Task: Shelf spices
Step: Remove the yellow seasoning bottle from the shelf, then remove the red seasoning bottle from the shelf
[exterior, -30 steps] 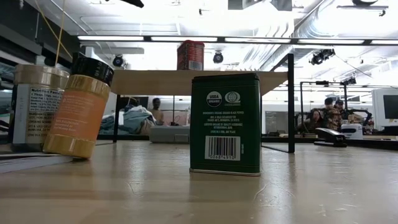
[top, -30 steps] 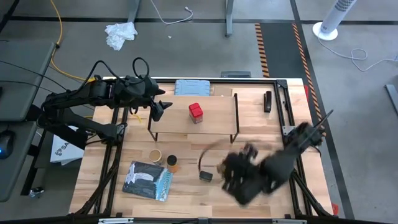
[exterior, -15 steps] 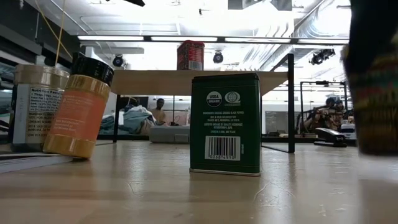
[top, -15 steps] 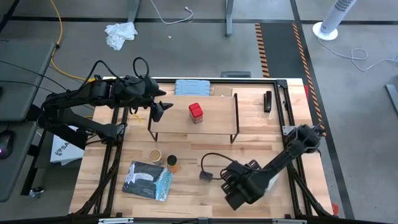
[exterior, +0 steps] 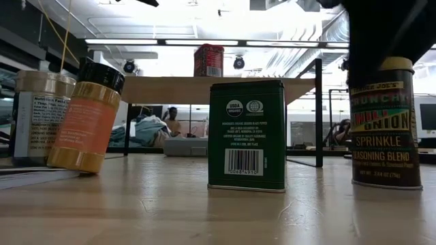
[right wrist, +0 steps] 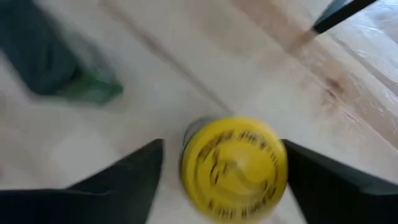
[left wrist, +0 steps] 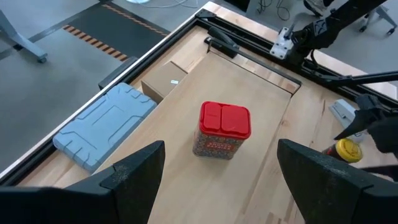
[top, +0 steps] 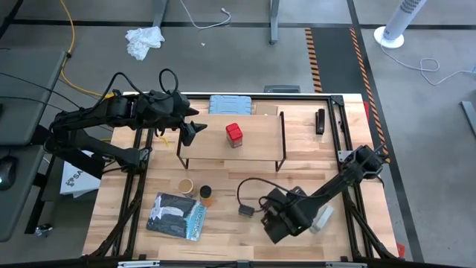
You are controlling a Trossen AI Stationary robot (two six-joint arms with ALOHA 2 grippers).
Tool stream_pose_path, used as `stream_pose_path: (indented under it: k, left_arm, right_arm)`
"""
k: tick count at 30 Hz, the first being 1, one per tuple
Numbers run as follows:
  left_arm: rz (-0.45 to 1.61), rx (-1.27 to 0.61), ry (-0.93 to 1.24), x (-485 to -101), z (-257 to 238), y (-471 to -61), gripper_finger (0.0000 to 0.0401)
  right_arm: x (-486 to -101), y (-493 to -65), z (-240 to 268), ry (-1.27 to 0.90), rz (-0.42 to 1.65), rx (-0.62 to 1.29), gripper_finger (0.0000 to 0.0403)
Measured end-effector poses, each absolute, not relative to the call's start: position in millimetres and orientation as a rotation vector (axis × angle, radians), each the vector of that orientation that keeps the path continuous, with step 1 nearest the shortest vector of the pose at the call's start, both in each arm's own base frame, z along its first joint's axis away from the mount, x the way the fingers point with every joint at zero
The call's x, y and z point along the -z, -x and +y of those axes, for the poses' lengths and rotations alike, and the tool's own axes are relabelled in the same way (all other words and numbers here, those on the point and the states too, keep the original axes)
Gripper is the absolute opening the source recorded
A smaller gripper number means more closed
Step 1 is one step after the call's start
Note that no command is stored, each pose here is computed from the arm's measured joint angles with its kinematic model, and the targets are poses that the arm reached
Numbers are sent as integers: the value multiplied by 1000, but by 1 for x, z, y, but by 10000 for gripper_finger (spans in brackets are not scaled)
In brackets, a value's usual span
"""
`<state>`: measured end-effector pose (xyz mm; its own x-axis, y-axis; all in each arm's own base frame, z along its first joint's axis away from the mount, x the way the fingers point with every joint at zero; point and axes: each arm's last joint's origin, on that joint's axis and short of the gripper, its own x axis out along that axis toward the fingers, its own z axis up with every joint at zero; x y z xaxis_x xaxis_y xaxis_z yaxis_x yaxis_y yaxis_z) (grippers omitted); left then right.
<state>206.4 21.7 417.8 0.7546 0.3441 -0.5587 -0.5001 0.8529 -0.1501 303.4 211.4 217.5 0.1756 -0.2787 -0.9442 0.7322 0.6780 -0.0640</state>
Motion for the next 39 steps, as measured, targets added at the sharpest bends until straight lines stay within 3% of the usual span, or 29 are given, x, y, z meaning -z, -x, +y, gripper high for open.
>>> stream_pose_path:
  k: [2,4,10,15,23,26,32,39]
  left_arm:
    - [545,-468,300,-418,22,-206,307]
    - [545,-469,300,-418,22,-206,307]
    - [486,-457,317,-422,25,-211,307]
    - [427,-232,234,-433,25,-237,307]
    - [919,-161,-182,-402,29,-301,307]
    - [993,-154,-308,-390,35,-327,307]
    - [1109,39,-647,-376,30,-356,307]
    - [1198,181,-736,-361,29,-363,307]
  right_arm:
    - [-223,-305,213,-421,1229,689,374]
    - [-233,-308,215,-394,1225,646,387]
    - [-276,-307,213,-299,1237,605,374]
    - [-325,-300,210,-204,1168,547,374]
    - [-388,-297,183,-328,933,540,375]
    - [-402,-296,176,-365,883,542,375]
    - [-407,-299,175,-376,865,511,376]
    - [-406,-298,179,-380,867,510,376]
